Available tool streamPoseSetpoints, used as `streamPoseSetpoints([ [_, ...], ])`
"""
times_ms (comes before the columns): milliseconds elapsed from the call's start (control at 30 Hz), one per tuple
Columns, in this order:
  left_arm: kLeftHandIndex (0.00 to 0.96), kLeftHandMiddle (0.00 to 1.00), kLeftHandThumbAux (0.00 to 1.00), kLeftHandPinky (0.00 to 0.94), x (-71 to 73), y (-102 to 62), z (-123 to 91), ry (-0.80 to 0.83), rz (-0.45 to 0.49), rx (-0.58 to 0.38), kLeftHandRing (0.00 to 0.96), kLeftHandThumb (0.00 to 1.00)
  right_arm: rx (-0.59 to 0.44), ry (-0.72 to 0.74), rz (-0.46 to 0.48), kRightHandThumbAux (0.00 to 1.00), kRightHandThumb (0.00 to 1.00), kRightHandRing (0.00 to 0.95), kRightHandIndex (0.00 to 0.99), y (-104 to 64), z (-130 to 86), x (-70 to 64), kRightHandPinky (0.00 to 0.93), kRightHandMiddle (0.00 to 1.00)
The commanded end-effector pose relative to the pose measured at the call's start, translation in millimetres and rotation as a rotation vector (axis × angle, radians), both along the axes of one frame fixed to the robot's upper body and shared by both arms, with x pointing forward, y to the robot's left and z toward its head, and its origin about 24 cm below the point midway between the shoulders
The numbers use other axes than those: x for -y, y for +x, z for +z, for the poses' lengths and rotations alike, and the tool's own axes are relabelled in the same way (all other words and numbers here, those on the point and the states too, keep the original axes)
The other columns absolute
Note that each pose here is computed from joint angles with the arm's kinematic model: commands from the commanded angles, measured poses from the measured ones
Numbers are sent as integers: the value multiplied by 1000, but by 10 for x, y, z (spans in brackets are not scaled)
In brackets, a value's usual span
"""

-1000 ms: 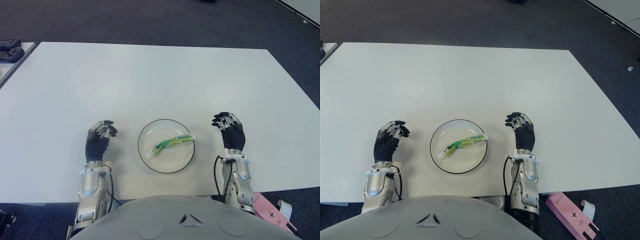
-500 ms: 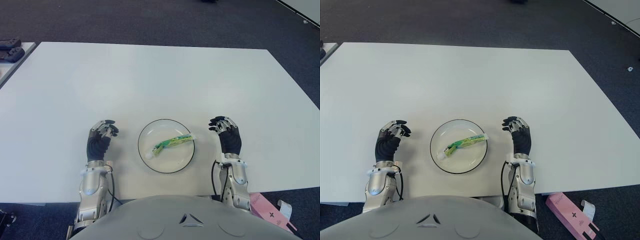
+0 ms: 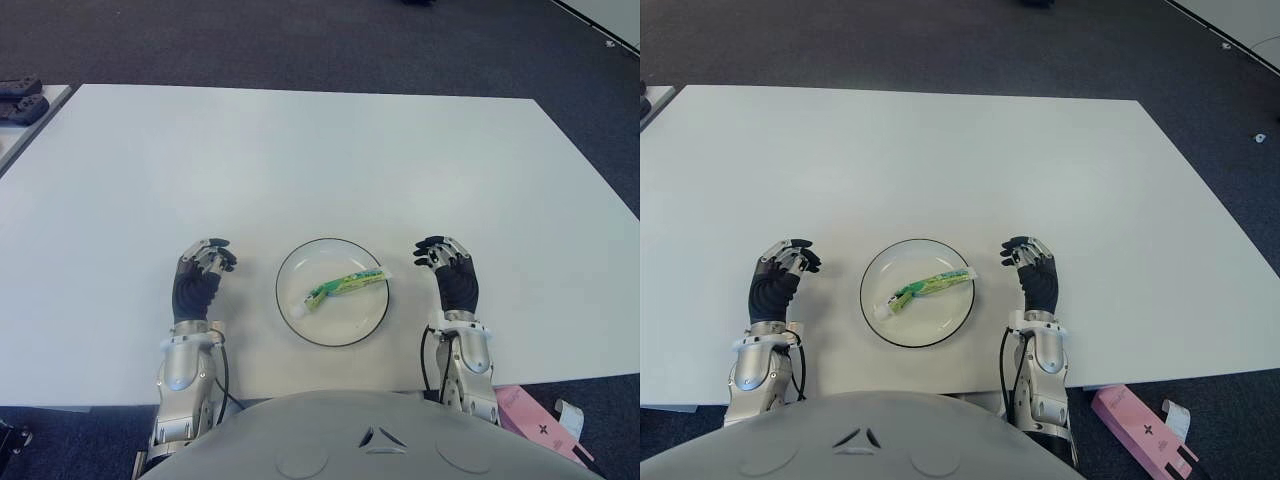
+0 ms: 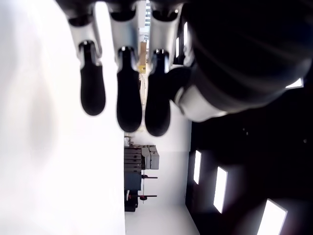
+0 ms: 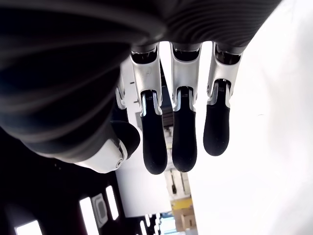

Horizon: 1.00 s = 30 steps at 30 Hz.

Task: Put the toothpaste on the table into the plate.

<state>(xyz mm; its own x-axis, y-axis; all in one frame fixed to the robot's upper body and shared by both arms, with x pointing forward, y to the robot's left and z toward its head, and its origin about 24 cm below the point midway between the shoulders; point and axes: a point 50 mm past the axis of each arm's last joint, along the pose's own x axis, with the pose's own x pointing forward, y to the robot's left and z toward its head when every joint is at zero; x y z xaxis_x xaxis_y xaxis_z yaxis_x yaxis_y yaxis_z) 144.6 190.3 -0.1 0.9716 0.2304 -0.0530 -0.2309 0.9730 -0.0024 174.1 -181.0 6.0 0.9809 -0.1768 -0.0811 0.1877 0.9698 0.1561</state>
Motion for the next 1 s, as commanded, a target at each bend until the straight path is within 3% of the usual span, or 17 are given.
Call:
streamPoseSetpoints([
  [33,433,577,719,525,5,-18,-16,-7,0,-16,547,702,-20,-4,-3,724,705,499,429,-37,-52,-31,516,499],
  [467,433,579,720,528,-4,-39,-30,3,-29,-26,552,699,-22,-69,31,724,705,492,430,-59,-89,-65,497,497],
  [1000,432,564,720,534,-7,-34,-44,30,-52,-42,546,698,-54,-66,-2,724,706,493,430,-118,-117,-112,498,499],
])
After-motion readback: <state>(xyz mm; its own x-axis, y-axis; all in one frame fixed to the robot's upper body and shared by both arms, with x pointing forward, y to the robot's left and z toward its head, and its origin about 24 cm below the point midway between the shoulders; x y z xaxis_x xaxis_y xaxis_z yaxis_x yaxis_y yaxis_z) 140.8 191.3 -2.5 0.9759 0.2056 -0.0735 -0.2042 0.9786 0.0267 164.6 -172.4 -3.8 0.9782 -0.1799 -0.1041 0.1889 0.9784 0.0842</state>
